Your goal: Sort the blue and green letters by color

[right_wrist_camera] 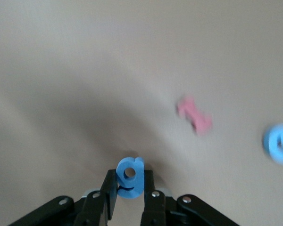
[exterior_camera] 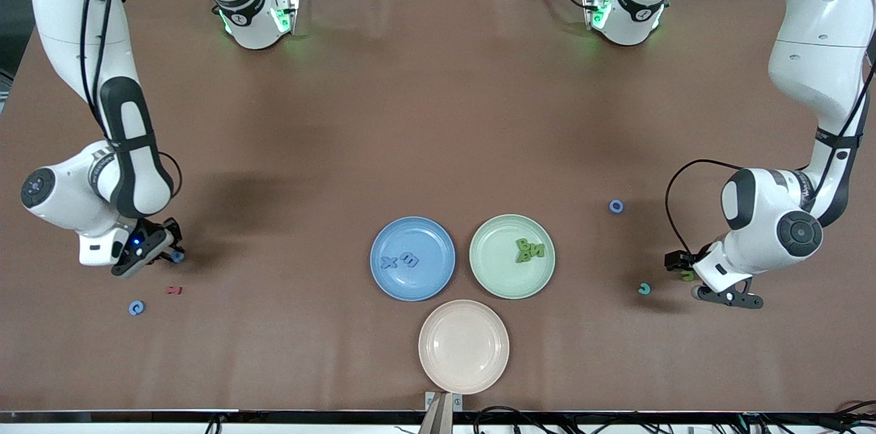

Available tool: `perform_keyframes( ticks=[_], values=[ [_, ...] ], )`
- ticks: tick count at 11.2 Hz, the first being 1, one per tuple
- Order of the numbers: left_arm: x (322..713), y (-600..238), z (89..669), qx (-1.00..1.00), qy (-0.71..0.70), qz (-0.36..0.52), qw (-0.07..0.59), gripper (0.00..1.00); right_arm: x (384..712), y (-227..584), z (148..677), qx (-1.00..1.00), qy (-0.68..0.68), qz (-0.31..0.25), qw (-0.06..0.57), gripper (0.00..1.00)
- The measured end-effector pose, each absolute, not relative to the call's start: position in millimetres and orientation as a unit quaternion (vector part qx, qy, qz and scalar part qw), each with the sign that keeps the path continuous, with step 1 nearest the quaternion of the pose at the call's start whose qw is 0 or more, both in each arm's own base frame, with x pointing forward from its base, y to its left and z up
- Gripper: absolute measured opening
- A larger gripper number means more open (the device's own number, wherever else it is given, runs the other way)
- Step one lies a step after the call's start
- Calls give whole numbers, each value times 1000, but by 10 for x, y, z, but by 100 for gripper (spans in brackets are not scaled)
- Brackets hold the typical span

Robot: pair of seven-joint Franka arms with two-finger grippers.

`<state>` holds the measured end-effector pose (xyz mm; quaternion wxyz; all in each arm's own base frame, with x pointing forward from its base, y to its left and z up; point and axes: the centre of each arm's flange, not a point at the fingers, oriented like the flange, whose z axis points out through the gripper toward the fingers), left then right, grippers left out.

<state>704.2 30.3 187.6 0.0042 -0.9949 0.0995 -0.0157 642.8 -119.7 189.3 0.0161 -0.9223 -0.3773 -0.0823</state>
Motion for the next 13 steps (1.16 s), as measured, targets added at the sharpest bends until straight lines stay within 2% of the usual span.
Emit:
perform_keyframes(
  ticks=[3, 6, 7, 9, 11, 12, 13],
  values=[
    [7054, 285, 1835, -995, 100, -21, 1, 100, 6756, -234, 2133, -945, -308, -105, 37, 27],
    [7062, 363, 1813, -995, 94, -28, 0, 86, 6766, 774, 2189, -966, -230, -101, 60, 27],
    [7059, 374, 1797, -995, 93, -27, 0, 72, 6736, 1071, 2200, -972, -202, -98, 67, 27],
    [7058, 378, 1788, -995, 93, -27, 0, 62, 6637, 1720, 2240, -983, -137, -90, 83, 27],
    [7073, 384, 1813, -995, 92, -30, -1, 34, 6527, 2412, 2354, -989, -61, -88, 102, 27],
    [7077, 385, 1817, -995, 92, -31, -1, 29, 6472, 2729, 2412, -990, -20, -87, 112, 27],
    [7077, 385, 1818, -995, 92, -31, -1, 29, 6433, 2990, 2466, -989, 23, -86, 122, 27]
  ],
)
